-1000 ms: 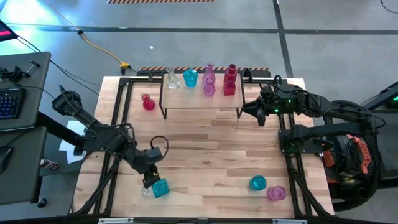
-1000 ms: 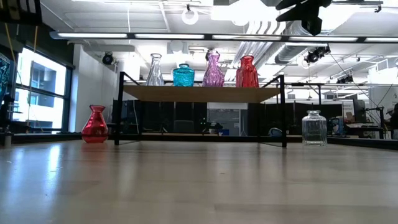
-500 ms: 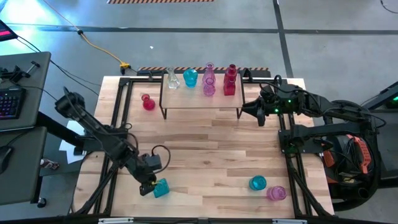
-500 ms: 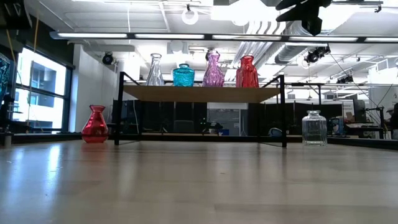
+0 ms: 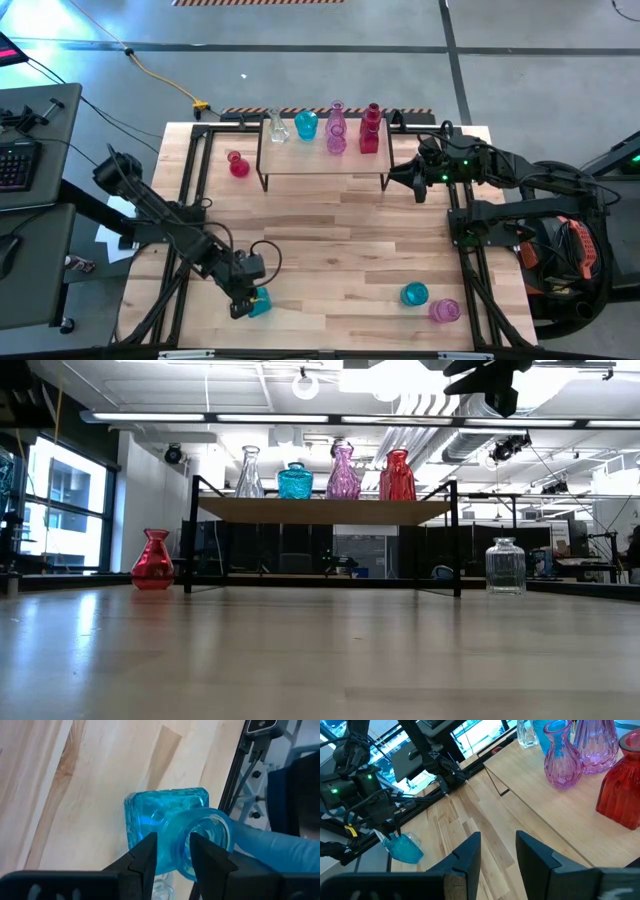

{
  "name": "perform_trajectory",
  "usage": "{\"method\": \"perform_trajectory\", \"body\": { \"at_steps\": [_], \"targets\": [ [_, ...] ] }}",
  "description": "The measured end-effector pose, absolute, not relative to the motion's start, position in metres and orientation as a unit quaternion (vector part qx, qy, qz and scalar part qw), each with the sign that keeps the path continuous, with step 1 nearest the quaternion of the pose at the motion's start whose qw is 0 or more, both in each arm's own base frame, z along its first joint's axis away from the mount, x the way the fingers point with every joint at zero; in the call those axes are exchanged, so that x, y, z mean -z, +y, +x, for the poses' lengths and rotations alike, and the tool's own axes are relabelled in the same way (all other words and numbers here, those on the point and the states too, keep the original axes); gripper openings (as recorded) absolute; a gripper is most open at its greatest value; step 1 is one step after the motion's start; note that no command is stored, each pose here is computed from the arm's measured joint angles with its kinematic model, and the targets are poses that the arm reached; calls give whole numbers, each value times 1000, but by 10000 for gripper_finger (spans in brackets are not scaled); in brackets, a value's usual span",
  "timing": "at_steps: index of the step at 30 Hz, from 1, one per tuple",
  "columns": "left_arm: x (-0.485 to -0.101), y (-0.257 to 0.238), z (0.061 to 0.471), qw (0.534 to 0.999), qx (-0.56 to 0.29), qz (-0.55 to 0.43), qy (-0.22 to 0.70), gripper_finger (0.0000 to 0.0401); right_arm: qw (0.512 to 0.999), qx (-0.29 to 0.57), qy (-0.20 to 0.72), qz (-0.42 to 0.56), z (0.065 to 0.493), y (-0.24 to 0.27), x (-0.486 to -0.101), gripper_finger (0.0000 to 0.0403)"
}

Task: Sort vases onto shelf
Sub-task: Put the left blue flower vase on the shelf aligned with the other blue flower vase

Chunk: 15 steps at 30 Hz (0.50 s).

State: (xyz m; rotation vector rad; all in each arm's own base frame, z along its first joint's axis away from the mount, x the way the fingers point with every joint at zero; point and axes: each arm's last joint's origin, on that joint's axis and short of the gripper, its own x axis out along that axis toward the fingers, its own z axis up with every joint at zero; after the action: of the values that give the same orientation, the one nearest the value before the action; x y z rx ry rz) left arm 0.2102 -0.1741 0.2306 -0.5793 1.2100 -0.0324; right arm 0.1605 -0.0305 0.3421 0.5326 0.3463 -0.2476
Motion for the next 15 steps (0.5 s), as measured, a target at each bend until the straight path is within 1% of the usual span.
{"method": "perform_trajectory", "body": {
  "at_steps": [8, 15],
  "targets": [
    [-231, -174, 211, 796, 45, -233, 557, 106, 942, 119, 170, 263, 161, -30, -342, 103],
    [-231, -173, 212, 801, 14, -249, 544, 106, 943, 120, 170, 261, 160, -30, -342, 103]
  ]
}}
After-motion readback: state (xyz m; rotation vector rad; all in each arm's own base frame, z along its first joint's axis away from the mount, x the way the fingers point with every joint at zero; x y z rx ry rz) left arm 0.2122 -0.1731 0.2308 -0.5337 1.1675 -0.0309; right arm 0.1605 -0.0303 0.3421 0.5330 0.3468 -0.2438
